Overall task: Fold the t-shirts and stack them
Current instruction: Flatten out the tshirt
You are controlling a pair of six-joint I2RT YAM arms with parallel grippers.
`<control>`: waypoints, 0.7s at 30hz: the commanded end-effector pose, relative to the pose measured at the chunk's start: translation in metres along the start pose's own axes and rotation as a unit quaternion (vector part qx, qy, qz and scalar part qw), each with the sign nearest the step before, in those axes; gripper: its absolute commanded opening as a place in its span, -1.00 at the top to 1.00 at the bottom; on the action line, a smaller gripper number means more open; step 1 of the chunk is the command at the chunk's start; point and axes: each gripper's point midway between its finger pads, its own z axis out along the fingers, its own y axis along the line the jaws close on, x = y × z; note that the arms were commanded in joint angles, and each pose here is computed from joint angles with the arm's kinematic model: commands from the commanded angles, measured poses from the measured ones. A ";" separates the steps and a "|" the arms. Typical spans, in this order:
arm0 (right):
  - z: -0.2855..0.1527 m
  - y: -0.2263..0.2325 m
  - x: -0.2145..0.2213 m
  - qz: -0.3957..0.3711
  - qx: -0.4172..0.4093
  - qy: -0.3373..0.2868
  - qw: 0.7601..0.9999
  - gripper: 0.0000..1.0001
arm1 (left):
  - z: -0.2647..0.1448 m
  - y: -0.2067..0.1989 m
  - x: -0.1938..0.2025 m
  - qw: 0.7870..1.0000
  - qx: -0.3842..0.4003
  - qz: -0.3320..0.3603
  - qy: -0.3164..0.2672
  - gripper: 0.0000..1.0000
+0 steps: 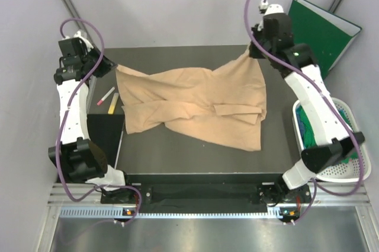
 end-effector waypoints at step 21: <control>-0.342 -0.058 -0.098 0.022 -0.095 -0.379 0.920 1.00 | -0.247 -0.150 -0.073 0.932 0.132 0.157 -0.299 1.00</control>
